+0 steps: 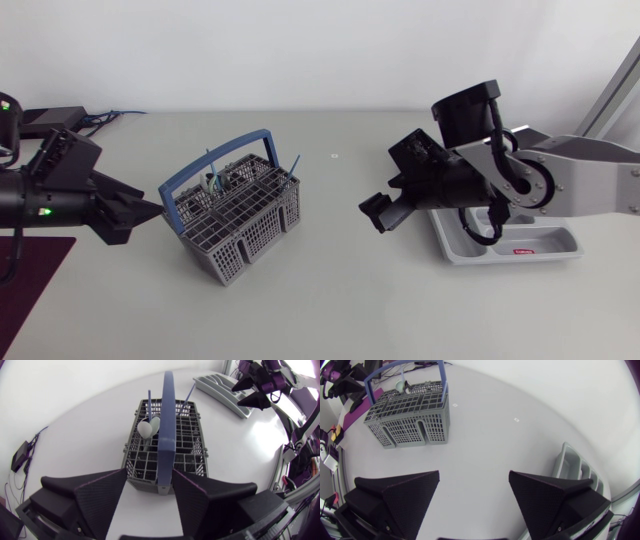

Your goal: Unload the cutlery basket into the drawer organizer.

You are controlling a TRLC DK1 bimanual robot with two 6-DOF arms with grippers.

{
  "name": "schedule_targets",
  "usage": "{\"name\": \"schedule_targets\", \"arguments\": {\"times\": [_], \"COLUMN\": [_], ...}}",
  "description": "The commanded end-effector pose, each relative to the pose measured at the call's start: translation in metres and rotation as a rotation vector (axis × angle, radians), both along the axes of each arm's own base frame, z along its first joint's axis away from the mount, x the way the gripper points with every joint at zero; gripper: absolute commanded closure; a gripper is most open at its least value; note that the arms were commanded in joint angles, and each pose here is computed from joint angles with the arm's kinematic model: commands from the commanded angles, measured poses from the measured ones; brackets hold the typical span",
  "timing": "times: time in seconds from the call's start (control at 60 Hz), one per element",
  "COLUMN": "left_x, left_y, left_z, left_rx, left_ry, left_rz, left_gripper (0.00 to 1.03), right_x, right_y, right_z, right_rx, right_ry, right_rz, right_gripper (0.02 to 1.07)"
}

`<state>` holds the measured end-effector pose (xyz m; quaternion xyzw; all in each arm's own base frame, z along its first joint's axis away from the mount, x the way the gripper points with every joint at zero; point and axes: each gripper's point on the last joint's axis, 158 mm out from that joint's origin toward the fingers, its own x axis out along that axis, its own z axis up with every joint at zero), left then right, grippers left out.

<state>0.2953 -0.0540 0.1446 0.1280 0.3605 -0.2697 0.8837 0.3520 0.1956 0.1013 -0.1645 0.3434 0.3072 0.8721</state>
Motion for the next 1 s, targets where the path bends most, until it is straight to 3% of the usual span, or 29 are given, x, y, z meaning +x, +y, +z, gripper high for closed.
{"name": "schedule_targets", "arguments": {"times": [0.0, 0.167, 0.317, 0.45, 0.533, 0.617, 0.65, 0.717, 0.8, 0.983], "left_x": [-0.002, -0.014, -0.011, -0.002, 0.004, 0.007, 0.007, 0.009, 0.014, 0.019], "left_y": [0.010, 0.028, 0.047, 0.054, 0.054, 0.047, 0.042, 0.035, 0.027, 0.024], "left_z": [0.022, 0.030, -0.006, -0.043, -0.063, -0.080, -0.085, -0.095, -0.100, -0.103], "left_rx": [-0.008, -0.012, 0.001, -0.004, -0.022, -0.038, -0.043, -0.056, -0.086, -0.114], "left_ry": [-0.047, -0.047, 0.042, 0.114, 0.164, 0.209, 0.229, 0.259, 0.278, 0.270], "left_rz": [-0.011, 0.007, 0.012, 0.005, -0.004, -0.032, -0.048, -0.066, -0.084, -0.095], "left_gripper": [0.17, 0.17, 0.18, 0.31, 0.47, 0.56, 0.60, 0.70, 0.75, 0.79], "right_x": [0.007, 0.018, 0.035, 0.059, 0.075, 0.084, 0.089, 0.099, 0.110, 0.120], "right_y": [0.005, 0.010, 0.019, 0.030, 0.039, 0.054, 0.060, 0.069, 0.079, 0.107], "right_z": [0.000, -0.004, -0.013, -0.022, -0.027, -0.028, -0.028, -0.027, -0.027, -0.050], "right_rx": [-0.017, -0.023, -0.024, -0.011, 0.003, 0.071, 0.101, 0.165, 0.212, 0.232], "right_ry": [0.003, 0.016, 0.042, 0.072, 0.104, 0.156, 0.171, 0.204, 0.223, 0.310], "right_rz": [0.012, 0.014, 0.007, -0.017, -0.026, -0.012, -0.008, -0.006, 0.003, 0.028], "right_gripper": [0.07, 0.07, 0.07, 0.07, 0.08, 0.22, 0.32, 0.59, 0.93, 1.01]}}
